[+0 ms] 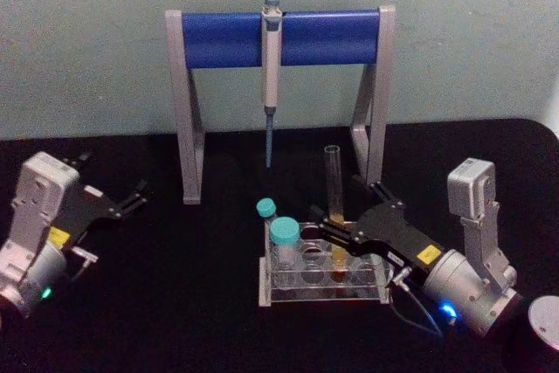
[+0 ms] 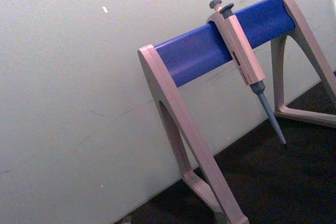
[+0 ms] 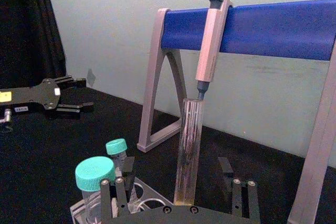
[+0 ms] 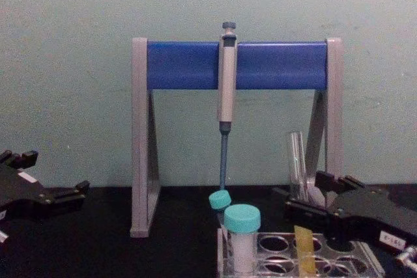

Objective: Pick up the test tube from the test tube rack, shake it, then place it back into the test tube rack.

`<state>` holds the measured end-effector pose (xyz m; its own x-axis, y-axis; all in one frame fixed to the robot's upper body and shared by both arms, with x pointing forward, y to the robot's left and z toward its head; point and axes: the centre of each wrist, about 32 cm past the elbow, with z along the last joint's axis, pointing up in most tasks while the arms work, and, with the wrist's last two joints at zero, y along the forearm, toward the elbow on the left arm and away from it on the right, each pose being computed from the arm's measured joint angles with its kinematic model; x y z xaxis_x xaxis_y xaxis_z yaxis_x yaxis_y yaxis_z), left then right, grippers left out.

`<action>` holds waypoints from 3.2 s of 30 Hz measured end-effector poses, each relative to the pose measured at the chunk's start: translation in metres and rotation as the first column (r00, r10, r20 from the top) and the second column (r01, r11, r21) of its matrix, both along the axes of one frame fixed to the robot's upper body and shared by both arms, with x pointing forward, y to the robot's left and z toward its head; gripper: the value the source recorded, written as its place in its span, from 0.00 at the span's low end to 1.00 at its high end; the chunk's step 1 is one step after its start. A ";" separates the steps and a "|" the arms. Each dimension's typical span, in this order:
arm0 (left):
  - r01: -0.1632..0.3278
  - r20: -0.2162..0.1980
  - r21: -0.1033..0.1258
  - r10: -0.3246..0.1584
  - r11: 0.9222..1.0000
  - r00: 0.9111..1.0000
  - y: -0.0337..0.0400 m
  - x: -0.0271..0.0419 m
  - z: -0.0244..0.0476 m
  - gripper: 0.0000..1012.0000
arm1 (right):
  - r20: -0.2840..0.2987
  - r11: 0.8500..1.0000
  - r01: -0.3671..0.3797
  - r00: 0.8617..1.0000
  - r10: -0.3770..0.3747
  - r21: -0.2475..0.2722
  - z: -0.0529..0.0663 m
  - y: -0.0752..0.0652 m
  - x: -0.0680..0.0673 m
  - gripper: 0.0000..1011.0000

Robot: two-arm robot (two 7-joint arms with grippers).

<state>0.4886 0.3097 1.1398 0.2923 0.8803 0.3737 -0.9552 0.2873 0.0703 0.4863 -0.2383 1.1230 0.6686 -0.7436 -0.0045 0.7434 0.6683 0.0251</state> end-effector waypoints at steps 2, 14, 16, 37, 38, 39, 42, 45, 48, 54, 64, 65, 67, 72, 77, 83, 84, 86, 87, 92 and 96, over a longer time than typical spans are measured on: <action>0.000 0.000 0.000 0.000 1.000 1.000 0.0000 0.0000 0.0000 1.00 | 0.000 1.000 0.000 1.000 0.000 0.000 0.000 0.000 0.000 0.99; 0.000 0.000 0.000 0.000 1.000 1.000 0.0000 0.0000 0.0000 1.00 | 0.005 1.000 0.004 1.000 -0.004 0.005 0.001 -0.002 -0.001 0.99; 0.000 0.000 0.000 0.000 1.000 1.000 0.0000 0.0000 0.0000 1.00 | 0.010 1.000 0.008 1.000 -0.008 0.009 0.002 -0.004 -0.003 0.99; 0.000 0.000 0.000 0.000 1.000 1.000 0.0000 0.0000 0.0000 1.00 | 0.045 0.942 0.334 0.941 -0.335 0.020 -0.012 -0.035 -0.041 0.99; 0.000 0.000 0.000 0.000 1.000 1.000 0.0000 0.0000 0.0000 1.00 | 0.044 0.938 0.345 0.937 -0.346 0.015 -0.014 -0.035 -0.042 0.99; 0.000 0.000 0.000 0.000 1.000 1.000 0.0000 0.0000 0.0000 1.00 | 0.041 0.935 0.355 0.934 -0.355 0.009 -0.016 -0.035 -0.042 0.99; 0.000 0.000 0.000 0.000 1.000 1.000 0.0000 0.0000 0.0000 1.00 | 0.027 0.921 0.390 0.921 -0.389 -0.017 -0.025 -0.034 -0.044 0.99; 0.000 0.000 0.000 0.000 1.000 1.000 0.0000 0.0000 0.0000 1.00 | 0.014 0.915 0.401 0.916 -0.401 -0.034 -0.030 -0.033 -0.045 0.99; 0.000 0.000 0.000 0.000 1.000 1.000 0.0000 0.0000 0.0000 1.00 | -0.006 0.910 0.410 0.911 -0.411 -0.053 -0.035 -0.032 -0.044 0.99; 0.000 0.000 0.000 0.000 1.000 1.000 0.0000 0.0000 0.0000 1.00 | -0.033 0.905 0.417 0.907 -0.421 -0.080 -0.042 -0.030 -0.044 0.99; 0.000 0.000 0.000 0.000 1.000 1.000 0.0000 0.0000 0.0000 1.00 | -0.043 0.907 0.411 0.908 -0.416 -0.092 -0.044 -0.029 -0.042 0.99; 0.000 0.000 0.000 0.000 1.000 1.000 0.0000 0.0000 0.0000 1.00 | -0.042 0.907 0.411 0.908 -0.416 -0.092 -0.044 -0.029 -0.042 0.99; 0.000 0.000 0.000 0.000 1.000 1.000 0.0000 0.0000 0.0000 1.00 | -0.042 0.907 0.411 0.908 -0.416 -0.092 -0.044 -0.029 -0.042 0.99; 0.000 0.000 0.000 0.000 1.000 1.000 0.0000 0.0000 0.0000 1.00 | -0.041 0.907 0.411 0.908 -0.416 -0.092 -0.044 -0.029 -0.042 0.99; 0.000 0.000 0.000 0.000 1.000 1.000 0.0000 0.0000 0.0000 1.00 | -0.041 0.907 0.411 0.908 -0.416 -0.091 -0.044 -0.029 -0.043 0.99; 0.000 0.000 0.000 0.000 1.000 1.000 0.0000 0.0000 0.0000 1.00 | -0.041 0.907 0.411 0.909 -0.415 -0.091 -0.044 -0.029 -0.043 0.99; 0.000 0.000 0.000 0.000 1.000 1.000 0.0000 0.0000 0.0000 1.00 | -0.041 0.907 0.411 0.909 -0.415 -0.091 -0.044 -0.029 -0.043 0.99; 0.000 0.000 0.000 0.000 1.000 1.000 0.0000 0.0000 0.0000 1.00 | -0.041 0.907 0.411 0.909 -0.415 -0.091 -0.044 -0.029 -0.043 0.99; 0.000 0.000 0.000 0.000 1.000 1.000 0.0000 0.0000 0.0000 1.00 | -0.041 0.907 0.411 0.909 -0.415 -0.091 -0.044 -0.029 -0.043 0.99; 0.000 0.000 0.000 0.000 1.000 1.000 0.0000 0.0000 0.0000 1.00 | -0.040 0.907 0.411 0.909 -0.415 -0.090 -0.044 -0.029 -0.043 0.99; 0.000 0.000 0.000 0.000 1.000 1.000 0.0000 0.0000 0.0000 1.00 | -0.040 0.907 0.411 0.909 -0.415 -0.090 -0.044 -0.029 -0.043 0.99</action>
